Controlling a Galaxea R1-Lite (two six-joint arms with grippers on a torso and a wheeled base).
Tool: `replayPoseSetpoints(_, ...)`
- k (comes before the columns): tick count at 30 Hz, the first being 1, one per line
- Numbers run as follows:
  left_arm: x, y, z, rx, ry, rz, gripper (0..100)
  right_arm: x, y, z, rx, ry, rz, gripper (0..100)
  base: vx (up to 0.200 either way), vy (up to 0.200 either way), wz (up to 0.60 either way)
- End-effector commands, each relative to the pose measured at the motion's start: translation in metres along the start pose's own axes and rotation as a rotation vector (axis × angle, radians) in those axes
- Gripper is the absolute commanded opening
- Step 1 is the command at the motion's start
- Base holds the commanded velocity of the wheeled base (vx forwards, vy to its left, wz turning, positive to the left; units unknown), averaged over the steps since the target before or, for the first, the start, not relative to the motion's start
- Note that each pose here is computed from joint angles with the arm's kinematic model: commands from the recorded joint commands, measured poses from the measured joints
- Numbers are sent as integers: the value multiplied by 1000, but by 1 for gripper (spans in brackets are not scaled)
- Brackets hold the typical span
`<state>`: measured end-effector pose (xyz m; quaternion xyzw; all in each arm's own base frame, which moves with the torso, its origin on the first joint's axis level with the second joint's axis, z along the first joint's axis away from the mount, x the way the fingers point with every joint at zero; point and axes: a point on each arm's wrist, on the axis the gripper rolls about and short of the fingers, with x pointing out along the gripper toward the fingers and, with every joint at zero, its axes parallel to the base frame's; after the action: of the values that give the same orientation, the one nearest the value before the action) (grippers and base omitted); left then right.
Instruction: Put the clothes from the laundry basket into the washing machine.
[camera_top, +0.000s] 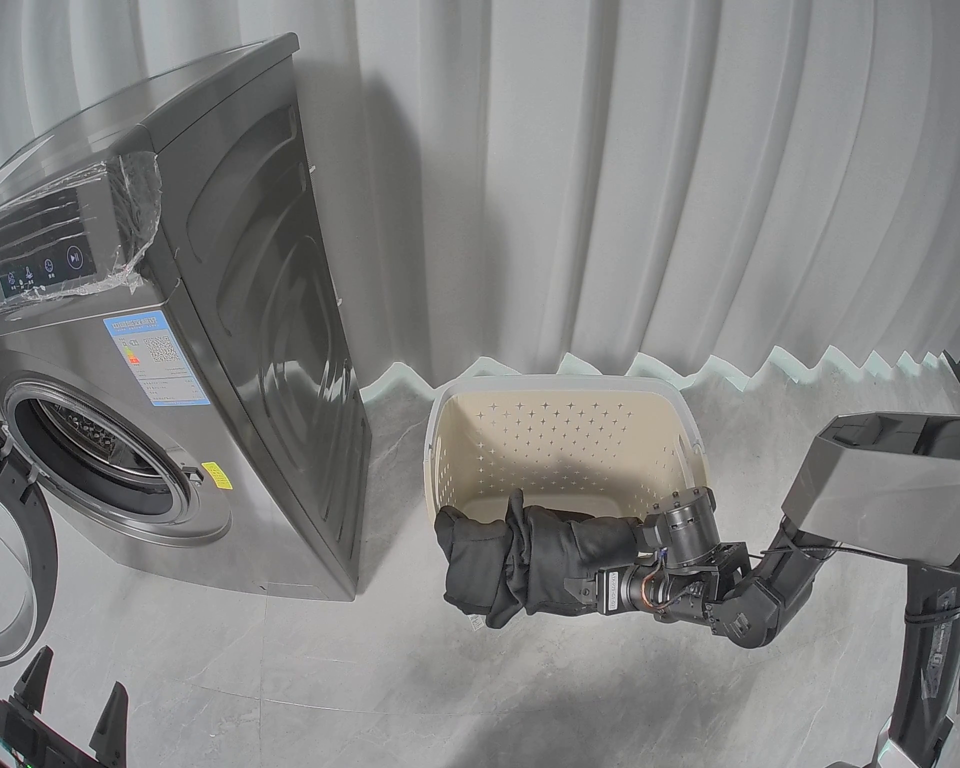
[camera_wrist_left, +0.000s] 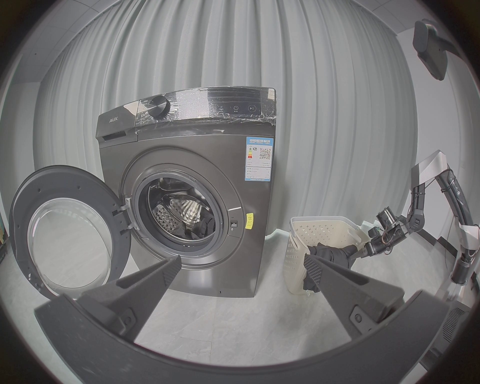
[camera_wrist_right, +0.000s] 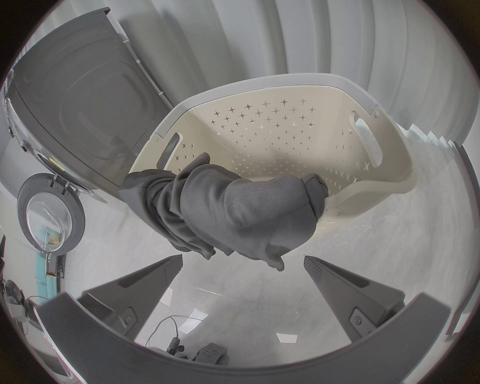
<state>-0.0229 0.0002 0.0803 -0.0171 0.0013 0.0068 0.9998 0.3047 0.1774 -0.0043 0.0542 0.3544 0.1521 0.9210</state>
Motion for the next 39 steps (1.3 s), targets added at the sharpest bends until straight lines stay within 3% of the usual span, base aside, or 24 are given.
replayPoseSetpoints(1, 0, 0, -5, 1, 0, 0, 100, 17, -2, -1, 4, 5, -9, 100, 0, 0, 0)
replayPoseSetpoints(18, 0, 0, -5, -1, 0, 0, 100, 41, -9, 8, 24, -24, -36, 100, 0, 0, 0)
replayPoseSetpoints(19, 0, 0, -5, -1, 0, 0, 100, 41, -9, 8, 24, -24, -36, 0, 0, 0, 0)
replayPoseSetpoints(29, 0, 0, -5, -4, 0, 0, 100, 36, -10, 12, 30, -42, -33, 0, 0, 0, 0)
replayPoseSetpoints(39, 0, 0, -5, -4, 0, 0, 100, -28, 3, 32, 23, -118, 15, 0, 0, 0, 0)
